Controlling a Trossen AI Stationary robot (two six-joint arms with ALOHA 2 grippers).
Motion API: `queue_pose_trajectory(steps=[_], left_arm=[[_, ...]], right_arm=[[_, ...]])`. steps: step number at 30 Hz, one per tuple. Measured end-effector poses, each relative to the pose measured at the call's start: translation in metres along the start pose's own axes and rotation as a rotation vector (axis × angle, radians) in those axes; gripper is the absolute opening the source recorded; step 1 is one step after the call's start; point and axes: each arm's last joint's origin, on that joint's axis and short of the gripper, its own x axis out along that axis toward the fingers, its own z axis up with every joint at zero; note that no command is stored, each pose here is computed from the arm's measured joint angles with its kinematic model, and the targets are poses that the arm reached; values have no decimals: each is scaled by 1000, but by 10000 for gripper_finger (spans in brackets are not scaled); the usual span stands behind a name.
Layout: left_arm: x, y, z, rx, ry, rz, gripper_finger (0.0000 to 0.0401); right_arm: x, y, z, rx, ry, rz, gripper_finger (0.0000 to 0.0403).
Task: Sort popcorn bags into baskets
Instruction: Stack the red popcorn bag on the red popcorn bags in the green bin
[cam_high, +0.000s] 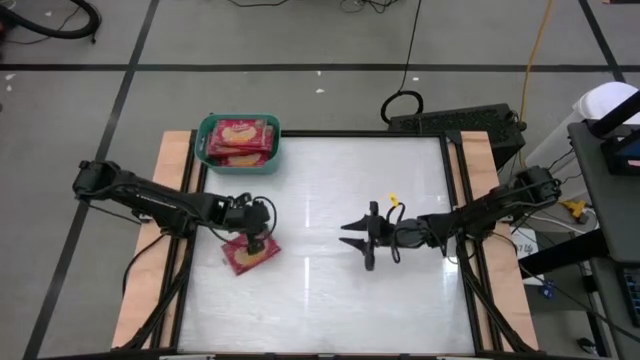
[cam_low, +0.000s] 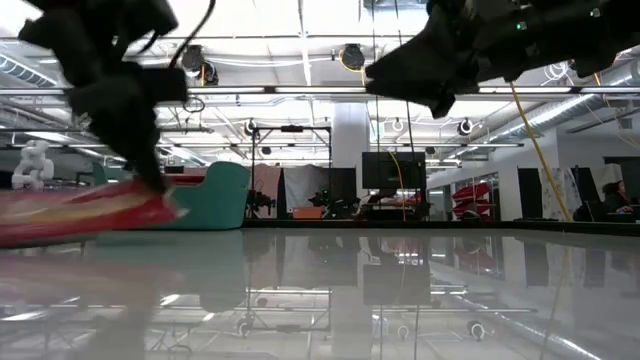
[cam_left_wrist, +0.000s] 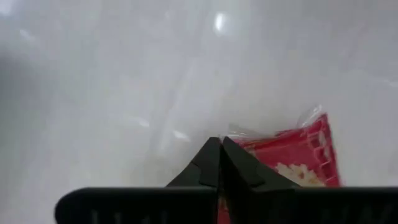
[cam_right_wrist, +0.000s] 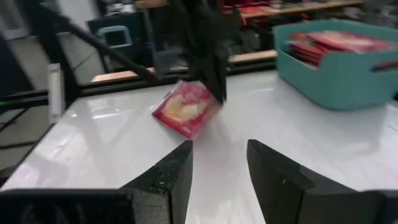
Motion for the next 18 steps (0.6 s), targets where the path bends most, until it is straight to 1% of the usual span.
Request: queue_pose_trajectory(steps=[4,8,12,16,18], left_arm=[[-19,-9,30,70,-151,78,5],[-32,-15,49,134,-283,125,4],[-35,-17,57,169,-364,135,3],[-36,-20,64,168,-432,123,3],[-37,-22,67,169,-464,116,3]], right_arm=[[5,-1,-9,61,7,-61,144],[13,-2,-16,114,-25,-112,151],[29,-1,-15,115,-49,-145,167],[56,-4,-9,88,-58,-177,195],[72,-7,-4,86,-52,-171,212]])
